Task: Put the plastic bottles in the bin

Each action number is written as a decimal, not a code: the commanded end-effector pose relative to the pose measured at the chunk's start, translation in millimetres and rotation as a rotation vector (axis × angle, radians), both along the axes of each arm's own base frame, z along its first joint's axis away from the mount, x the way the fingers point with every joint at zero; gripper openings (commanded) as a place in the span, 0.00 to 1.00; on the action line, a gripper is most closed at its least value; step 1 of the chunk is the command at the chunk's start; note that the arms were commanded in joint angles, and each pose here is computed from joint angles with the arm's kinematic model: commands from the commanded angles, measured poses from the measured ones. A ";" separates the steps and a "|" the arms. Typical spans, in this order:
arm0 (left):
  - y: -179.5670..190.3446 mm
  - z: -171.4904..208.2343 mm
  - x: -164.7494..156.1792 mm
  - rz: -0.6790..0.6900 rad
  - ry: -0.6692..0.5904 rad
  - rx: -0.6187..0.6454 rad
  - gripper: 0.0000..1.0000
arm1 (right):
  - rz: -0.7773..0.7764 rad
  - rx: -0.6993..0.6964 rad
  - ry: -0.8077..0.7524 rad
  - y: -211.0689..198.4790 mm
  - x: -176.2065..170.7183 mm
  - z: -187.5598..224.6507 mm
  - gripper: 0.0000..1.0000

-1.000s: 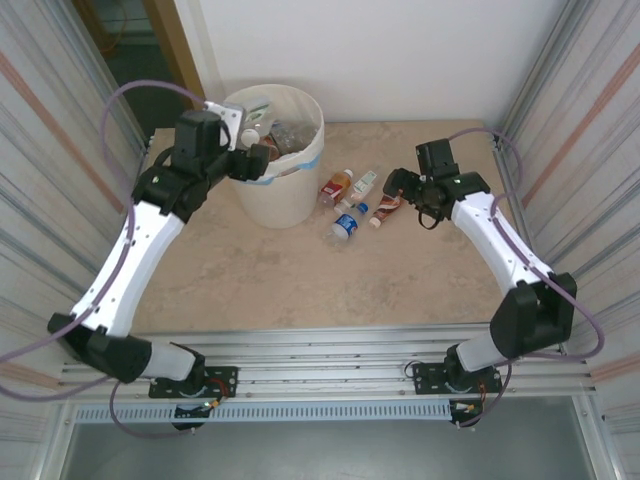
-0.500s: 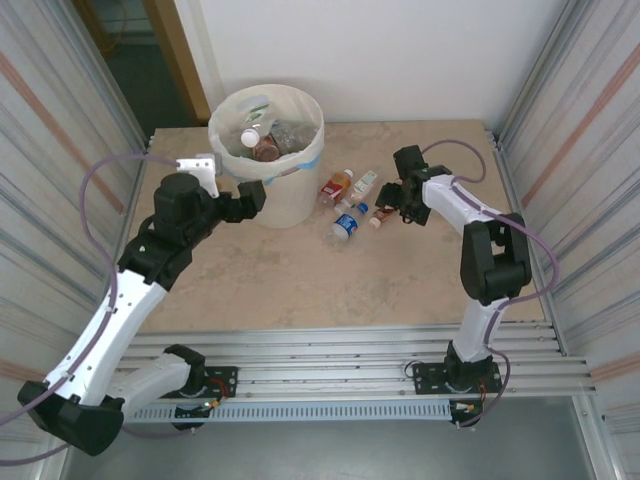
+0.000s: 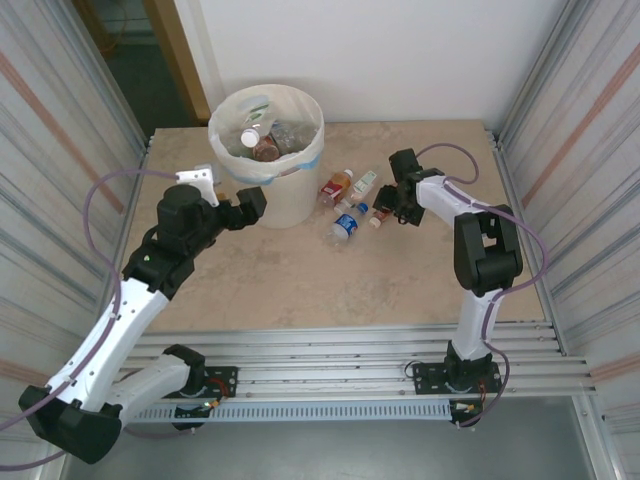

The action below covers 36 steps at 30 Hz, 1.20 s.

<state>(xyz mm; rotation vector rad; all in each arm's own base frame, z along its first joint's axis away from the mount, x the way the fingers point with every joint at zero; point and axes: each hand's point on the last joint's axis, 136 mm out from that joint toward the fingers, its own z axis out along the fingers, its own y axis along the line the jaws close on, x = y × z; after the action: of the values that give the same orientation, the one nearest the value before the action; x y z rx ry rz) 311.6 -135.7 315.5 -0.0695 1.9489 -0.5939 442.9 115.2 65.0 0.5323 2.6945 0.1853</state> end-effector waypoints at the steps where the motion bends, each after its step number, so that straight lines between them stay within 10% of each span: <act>1: -2.2 9.6 -5.0 -0.007 -0.031 -0.040 0.99 | -0.008 -0.003 -0.007 8.3 11.6 -4.8 0.80; 36: 5.1 -1.6 -5.6 0.034 -0.019 -0.044 0.99 | 0.007 -0.026 0.145 6.6 -20.6 -63.2 0.38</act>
<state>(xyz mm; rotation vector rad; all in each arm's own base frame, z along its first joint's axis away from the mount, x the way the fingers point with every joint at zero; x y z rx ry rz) 306.6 -130.6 305.6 -0.1056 1.9537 -0.5947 441.2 121.6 21.2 0.5356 2.7619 0.1210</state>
